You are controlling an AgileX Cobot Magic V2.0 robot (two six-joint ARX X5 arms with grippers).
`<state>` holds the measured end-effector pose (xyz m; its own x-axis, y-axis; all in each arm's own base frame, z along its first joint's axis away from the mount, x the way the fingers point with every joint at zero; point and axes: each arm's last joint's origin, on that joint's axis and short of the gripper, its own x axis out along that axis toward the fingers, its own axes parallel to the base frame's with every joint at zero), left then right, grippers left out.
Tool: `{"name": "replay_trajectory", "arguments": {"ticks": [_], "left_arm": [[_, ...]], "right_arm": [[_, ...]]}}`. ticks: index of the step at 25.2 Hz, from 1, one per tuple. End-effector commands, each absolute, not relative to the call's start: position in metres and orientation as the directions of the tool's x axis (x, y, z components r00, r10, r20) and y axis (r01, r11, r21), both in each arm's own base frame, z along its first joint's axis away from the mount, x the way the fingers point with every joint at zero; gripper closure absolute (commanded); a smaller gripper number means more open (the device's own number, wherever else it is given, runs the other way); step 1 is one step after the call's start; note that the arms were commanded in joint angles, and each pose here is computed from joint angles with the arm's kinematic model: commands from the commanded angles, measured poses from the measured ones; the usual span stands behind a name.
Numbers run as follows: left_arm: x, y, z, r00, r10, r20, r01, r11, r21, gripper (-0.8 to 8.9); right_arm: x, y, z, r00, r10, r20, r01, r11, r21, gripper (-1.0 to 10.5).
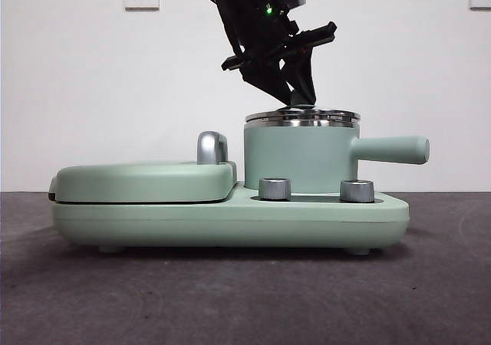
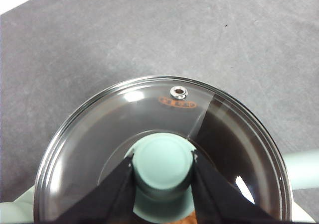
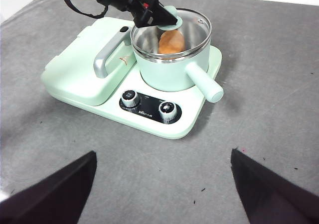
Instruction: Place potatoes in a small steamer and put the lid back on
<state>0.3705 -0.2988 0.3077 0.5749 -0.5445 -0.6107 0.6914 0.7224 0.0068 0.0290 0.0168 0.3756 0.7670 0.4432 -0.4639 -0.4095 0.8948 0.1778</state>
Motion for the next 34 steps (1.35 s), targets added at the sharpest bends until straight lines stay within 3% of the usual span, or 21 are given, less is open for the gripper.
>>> {"name": "replay_trajectory", "arguments": {"ticks": [1, 10, 25, 27, 30, 34], "left_arm": [[0.373, -0.306, 0.311, 0.587, -0.562, -0.582, 0.699, 0.715, 0.014, 8.06], [0.375, -0.308, 0.304, 0.580, -0.556, -0.596, 0.700, 0.714, 0.016, 8.06], [0.369, -0.313, 0.280, 0.499, -0.485, -0.718, 0.715, 0.699, 0.025, 7.96], [0.369, -0.313, 0.280, 0.502, -0.488, -0.714, 0.712, 0.702, 0.021, 6.91], [0.370, -0.312, 0.283, 0.508, -0.491, -0.708, 0.699, 0.715, 0.007, 4.56], [0.370, -0.313, 0.300, 0.529, -0.509, -0.679, 0.683, 0.730, -0.015, 4.02]], "right_arm": [[0.028, 0.017, 0.378, 0.771, 0.447, -0.453, -0.406, 0.894, 0.192, 5.2], [0.028, 0.016, 0.378, 0.773, 0.444, -0.453, -0.399, 0.896, 0.197, 5.2], [0.029, 0.016, 0.380, 0.791, 0.425, -0.440, -0.381, 0.905, 0.189, 5.2], [0.029, 0.016, 0.380, 0.793, 0.422, -0.439, -0.378, 0.906, 0.188, 5.2], [0.029, 0.016, 0.380, 0.793, 0.422, -0.440, -0.378, 0.906, 0.188, 5.2], [0.029, 0.016, 0.380, 0.792, 0.422, -0.440, -0.378, 0.906, 0.188, 5.2]]}}
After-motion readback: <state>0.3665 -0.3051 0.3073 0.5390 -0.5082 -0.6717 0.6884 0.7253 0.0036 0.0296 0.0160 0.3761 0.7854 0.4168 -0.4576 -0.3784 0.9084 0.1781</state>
